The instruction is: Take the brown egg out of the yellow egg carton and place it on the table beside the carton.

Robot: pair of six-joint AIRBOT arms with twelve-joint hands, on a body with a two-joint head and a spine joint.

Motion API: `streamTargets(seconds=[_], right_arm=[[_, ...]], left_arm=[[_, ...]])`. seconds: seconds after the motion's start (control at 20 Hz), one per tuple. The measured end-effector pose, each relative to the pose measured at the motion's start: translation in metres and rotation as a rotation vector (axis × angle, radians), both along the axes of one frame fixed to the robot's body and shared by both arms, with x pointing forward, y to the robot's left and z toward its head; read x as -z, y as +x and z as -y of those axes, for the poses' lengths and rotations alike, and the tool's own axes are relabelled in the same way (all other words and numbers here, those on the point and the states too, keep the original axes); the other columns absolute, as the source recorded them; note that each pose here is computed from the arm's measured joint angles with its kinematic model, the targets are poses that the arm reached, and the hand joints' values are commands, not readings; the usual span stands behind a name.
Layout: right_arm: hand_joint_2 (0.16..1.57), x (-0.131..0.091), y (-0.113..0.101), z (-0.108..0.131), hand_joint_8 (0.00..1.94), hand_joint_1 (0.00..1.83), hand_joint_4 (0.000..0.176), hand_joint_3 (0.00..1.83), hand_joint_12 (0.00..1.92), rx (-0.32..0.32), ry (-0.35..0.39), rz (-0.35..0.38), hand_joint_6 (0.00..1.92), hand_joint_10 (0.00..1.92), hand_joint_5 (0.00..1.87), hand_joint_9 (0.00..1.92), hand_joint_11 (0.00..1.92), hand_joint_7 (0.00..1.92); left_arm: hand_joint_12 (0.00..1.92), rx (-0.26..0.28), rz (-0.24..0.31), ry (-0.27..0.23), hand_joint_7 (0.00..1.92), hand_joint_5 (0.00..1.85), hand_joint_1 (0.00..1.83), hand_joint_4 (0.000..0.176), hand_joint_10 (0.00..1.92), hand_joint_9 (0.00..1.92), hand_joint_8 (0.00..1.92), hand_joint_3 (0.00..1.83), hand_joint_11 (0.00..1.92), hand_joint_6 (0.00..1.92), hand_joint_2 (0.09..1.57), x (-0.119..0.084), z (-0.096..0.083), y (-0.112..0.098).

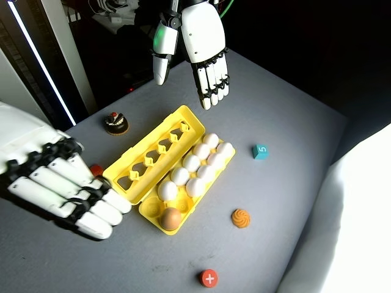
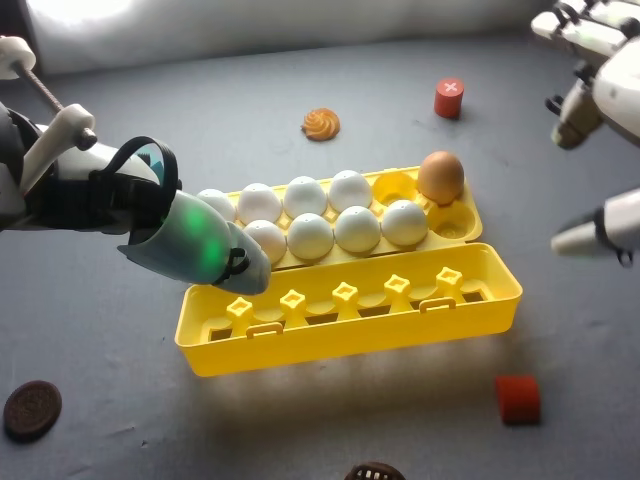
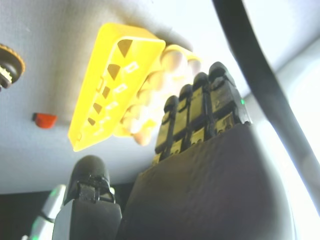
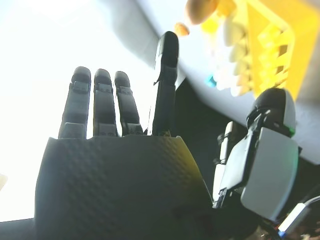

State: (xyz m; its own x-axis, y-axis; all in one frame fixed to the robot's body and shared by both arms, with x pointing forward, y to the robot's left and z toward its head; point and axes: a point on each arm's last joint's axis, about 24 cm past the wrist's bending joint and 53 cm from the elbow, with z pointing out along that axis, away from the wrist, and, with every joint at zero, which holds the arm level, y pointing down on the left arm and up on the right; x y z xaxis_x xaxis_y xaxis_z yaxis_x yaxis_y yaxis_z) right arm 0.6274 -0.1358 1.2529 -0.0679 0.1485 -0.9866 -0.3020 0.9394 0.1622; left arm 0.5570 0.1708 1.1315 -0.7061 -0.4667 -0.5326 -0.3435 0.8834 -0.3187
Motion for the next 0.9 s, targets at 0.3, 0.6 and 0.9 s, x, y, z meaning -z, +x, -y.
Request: streamTargets(seconds=[0.3,0.6,0.9], right_arm=[[0.79,0.01,0.041,-0.007,0.02,0.58,0.123,0.0,0.0,0.015,0.002,0.001,0.01,0.0,0.89,0.0,0.0,0.13],[0.78,0.039,0.069,-0.035,0.0,0.6,0.103,0.0,0.0,-0.032,-0.035,-0.032,0.01,0.0,0.91,0.0,0.0,0.05],[0.78,0.051,0.094,-0.059,0.0,0.58,0.151,0.0,0.0,-0.057,-0.04,-0.01,0.01,0.0,0.93,0.0,0.0,0.08]], left_arm=[[0.01,-0.01,0.001,-0.008,0.06,0.07,0.0,0.0,0.0,0.04,0.01,0.01,0.01,0.01,1.19,0.0,0.0,0.0],[0.01,-0.011,0.004,-0.007,0.08,0.09,0.0,0.0,0.01,0.05,0.01,0.01,0.02,0.01,1.19,-0.001,0.0,0.001],[0.02,-0.015,0.007,-0.005,0.08,0.09,0.0,0.0,0.0,0.05,0.0,0.0,0.02,0.01,1.18,-0.001,-0.001,0.002]])
